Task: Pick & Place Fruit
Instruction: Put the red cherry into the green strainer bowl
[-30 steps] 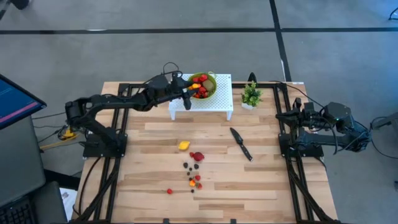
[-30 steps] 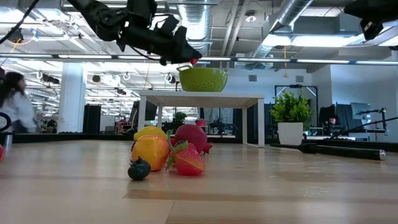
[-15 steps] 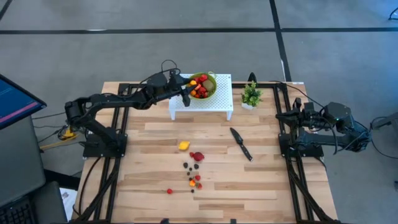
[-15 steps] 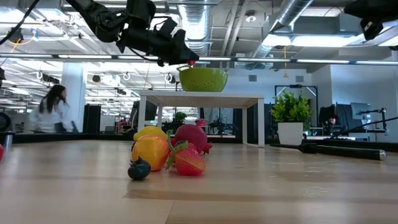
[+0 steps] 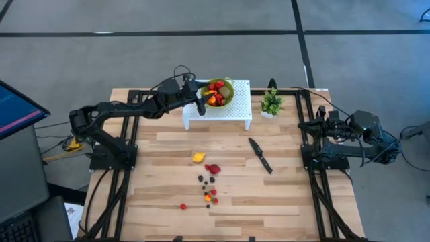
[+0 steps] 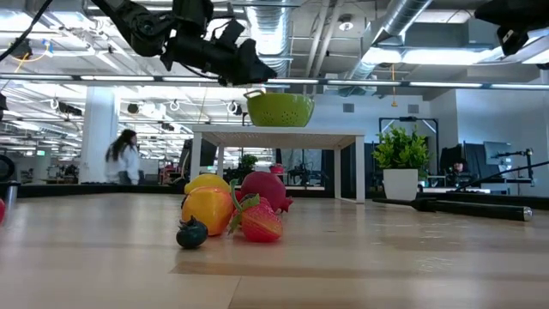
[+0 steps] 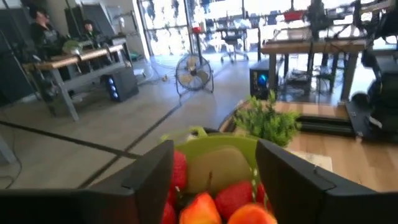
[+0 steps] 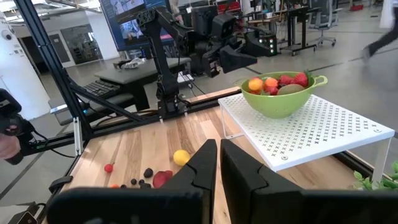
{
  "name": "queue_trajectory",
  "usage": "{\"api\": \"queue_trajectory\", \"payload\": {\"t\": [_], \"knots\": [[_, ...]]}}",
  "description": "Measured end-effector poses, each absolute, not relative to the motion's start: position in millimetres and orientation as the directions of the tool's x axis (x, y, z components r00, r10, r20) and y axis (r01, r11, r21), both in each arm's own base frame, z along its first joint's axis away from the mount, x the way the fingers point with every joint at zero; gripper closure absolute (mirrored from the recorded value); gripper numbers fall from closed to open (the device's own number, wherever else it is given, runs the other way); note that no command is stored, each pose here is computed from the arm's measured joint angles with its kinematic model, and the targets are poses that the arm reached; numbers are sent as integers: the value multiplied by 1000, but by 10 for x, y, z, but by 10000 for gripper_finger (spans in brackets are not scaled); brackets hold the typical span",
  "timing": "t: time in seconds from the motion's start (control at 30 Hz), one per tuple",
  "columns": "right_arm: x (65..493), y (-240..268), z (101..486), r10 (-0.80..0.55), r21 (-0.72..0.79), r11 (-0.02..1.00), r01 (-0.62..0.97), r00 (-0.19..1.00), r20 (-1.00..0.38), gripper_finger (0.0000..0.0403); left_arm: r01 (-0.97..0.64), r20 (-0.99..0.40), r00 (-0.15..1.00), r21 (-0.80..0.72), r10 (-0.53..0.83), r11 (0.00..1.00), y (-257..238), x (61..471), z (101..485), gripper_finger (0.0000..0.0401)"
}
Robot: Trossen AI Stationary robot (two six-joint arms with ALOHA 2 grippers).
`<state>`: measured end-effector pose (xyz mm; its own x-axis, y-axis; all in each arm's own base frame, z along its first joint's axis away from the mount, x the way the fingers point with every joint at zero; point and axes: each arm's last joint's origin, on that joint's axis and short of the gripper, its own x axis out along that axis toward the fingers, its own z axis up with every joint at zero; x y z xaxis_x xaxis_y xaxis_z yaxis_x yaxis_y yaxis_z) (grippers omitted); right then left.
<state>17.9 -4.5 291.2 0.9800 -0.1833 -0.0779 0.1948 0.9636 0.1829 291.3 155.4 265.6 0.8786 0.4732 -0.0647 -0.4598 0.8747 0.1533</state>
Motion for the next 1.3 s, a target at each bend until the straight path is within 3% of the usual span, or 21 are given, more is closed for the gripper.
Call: {"api": "queue_trajectory", "payload": {"t": [0.23, 0.63, 0.87, 1.3], "knots": [[179, -45, 2912, -183, 183, 964, 195, 980, -78, 386, -451, -12, 889, 150, 457, 880, 1460, 2852, 2828, 149], [178, -45, 2912, -183, 183, 964, 195, 980, -78, 386, -270, 14, 963, 115, 270, 956, 736, 2626, 3277, 167], [179, -45, 2912, -183, 183, 964, 195, 980, -78, 386, -72, -86, 993, 123, 83, 990, 205, 2512, 3308, 179], [179, -45, 2912, -183, 183, 964, 195, 980, -78, 386, 135, -364, 928, 145, -74, 980, -388, 2378, 3064, 188]]}}
